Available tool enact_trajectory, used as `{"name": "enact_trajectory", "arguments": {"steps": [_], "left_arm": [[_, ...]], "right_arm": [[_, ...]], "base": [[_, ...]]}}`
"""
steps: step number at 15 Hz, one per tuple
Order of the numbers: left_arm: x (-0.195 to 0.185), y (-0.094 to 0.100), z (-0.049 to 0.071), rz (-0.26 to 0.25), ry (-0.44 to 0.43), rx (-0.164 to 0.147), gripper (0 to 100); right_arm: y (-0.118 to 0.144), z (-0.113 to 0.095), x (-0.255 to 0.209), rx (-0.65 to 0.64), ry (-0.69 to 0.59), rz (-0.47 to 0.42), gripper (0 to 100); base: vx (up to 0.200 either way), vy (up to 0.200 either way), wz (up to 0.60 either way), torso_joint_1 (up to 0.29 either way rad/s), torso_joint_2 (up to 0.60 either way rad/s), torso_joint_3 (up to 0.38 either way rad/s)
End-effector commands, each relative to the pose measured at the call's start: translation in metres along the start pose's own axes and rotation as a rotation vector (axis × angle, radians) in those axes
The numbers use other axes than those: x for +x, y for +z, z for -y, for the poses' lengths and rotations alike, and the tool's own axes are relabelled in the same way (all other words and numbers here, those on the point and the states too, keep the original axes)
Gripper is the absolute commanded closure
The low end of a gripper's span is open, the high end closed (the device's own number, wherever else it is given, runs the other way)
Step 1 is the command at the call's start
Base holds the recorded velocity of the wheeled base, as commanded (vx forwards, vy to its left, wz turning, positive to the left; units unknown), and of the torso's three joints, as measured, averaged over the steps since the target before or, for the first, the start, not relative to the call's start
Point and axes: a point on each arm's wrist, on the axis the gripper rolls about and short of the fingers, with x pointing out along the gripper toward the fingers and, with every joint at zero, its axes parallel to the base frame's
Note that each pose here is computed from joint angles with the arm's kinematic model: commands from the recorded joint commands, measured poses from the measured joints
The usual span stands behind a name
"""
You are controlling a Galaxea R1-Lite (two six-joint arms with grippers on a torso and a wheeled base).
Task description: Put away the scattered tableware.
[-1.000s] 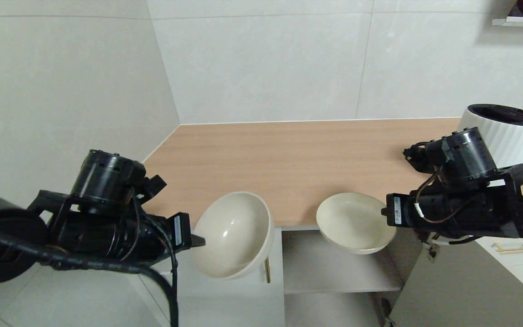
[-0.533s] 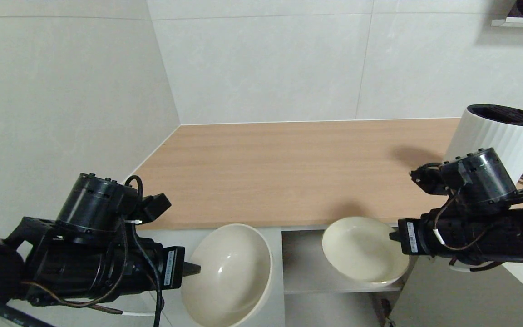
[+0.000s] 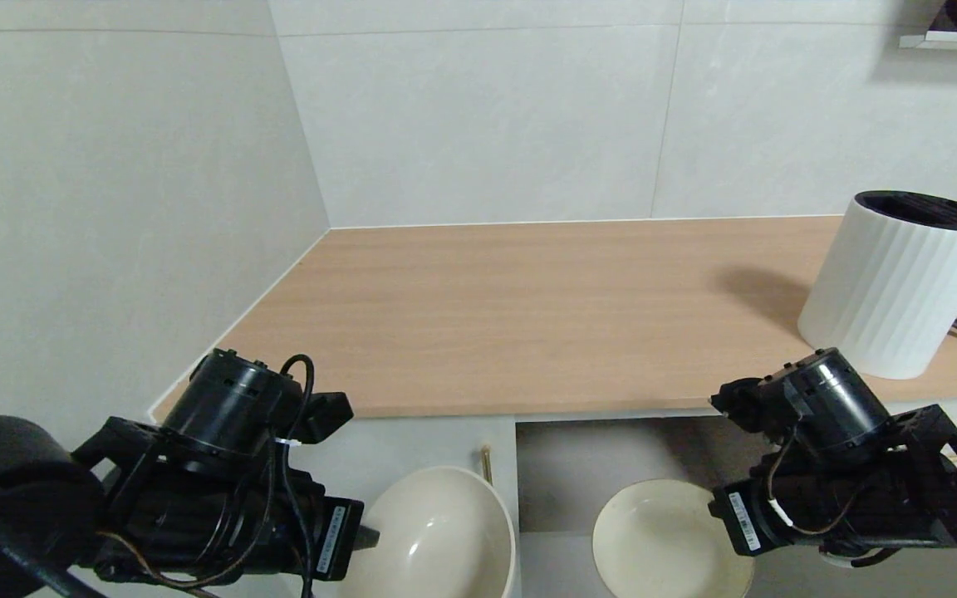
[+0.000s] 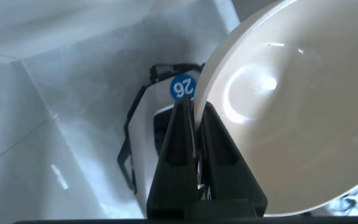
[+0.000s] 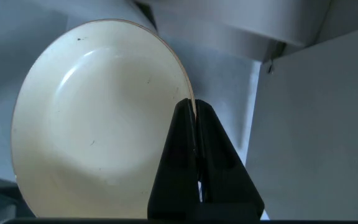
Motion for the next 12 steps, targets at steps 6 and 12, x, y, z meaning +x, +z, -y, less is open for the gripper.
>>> {"name": "enact_trajectory", "arguments": {"steps": [6, 12], "left_arm": [[0.0087, -0.0066, 0.0033, -0.045, 0.003, 0.026, 100], [0.0116, -0.007, 0.0022, -0.051, 0.023, 0.024, 100]], "right_arm": [[-0.0038, -0.0044, 0.0082, -0.017, 0.002, -0.028, 100], [-0.0043, -0.0049, 0.0099, -0.018, -0.001, -0.034, 100]], "base": [[0.0, 0.0, 0.0, -0.042, 0.1, 0.059], [0.0, 0.0, 0.0, -0.185, 0.46, 0.27]]}}
